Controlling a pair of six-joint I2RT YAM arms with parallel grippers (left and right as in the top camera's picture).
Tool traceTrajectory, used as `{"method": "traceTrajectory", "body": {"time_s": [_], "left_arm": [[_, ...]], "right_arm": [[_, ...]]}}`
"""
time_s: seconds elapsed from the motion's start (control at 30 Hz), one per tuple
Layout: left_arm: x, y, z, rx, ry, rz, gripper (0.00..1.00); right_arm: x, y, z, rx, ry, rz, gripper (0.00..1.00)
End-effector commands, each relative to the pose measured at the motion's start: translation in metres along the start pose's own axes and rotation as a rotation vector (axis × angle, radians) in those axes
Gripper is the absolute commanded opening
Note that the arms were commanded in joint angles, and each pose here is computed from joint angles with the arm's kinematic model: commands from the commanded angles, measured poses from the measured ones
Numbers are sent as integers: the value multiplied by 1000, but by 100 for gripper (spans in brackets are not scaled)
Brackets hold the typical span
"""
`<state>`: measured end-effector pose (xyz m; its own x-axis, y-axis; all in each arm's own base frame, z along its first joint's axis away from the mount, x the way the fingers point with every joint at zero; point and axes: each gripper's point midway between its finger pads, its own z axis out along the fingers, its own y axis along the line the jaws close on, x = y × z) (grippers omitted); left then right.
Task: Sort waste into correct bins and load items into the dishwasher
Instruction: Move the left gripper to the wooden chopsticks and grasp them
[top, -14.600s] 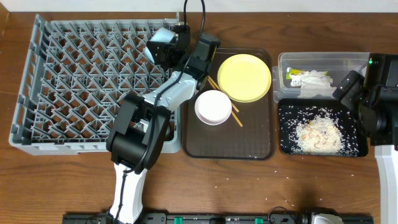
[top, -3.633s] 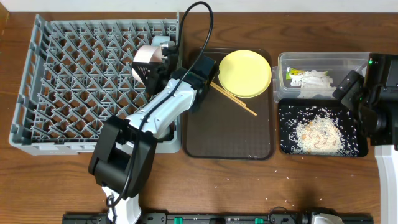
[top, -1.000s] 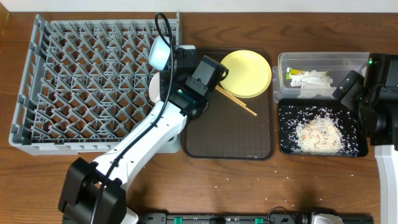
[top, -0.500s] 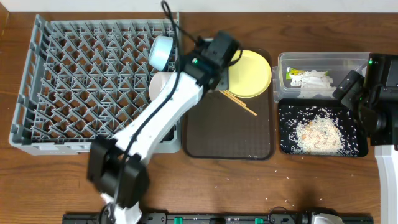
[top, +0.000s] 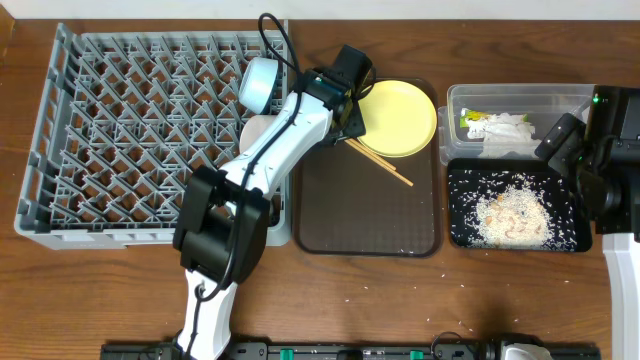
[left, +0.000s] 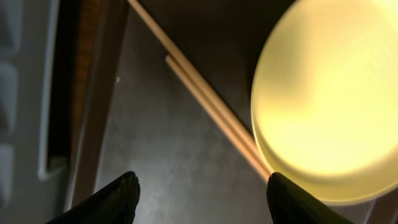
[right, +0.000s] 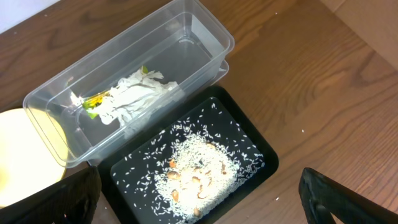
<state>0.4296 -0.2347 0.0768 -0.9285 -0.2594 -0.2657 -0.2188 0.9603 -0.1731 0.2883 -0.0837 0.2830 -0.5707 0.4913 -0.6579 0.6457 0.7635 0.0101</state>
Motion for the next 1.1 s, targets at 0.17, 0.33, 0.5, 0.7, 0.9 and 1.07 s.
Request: {"method": "traceTrajectory", "body": {"time_s": [0.17, 0.33, 0.5, 0.7, 0.9, 1.07], "left_arm": [[-2, 18, 41, -115, -36, -206, 64], [-1, 20, 58, -131, -42, -264, 63], [7, 22, 74, -141, -9, -284, 63], [10, 21, 76, -141, -1, -279, 62], [29, 20, 75, -153, 69, -265, 62], [60, 12, 71, -148, 187, -241, 62]], "right_arm": [[-2, -3, -1, 10, -9, 23, 99], [-2, -3, -1, 10, -9, 23, 99], [-2, -3, -1, 10, -9, 23, 99], [-2, -3, -1, 10, -9, 23, 99], [-2, -3, -1, 10, -9, 23, 99], [-2, -3, -1, 10, -9, 23, 99]]}}
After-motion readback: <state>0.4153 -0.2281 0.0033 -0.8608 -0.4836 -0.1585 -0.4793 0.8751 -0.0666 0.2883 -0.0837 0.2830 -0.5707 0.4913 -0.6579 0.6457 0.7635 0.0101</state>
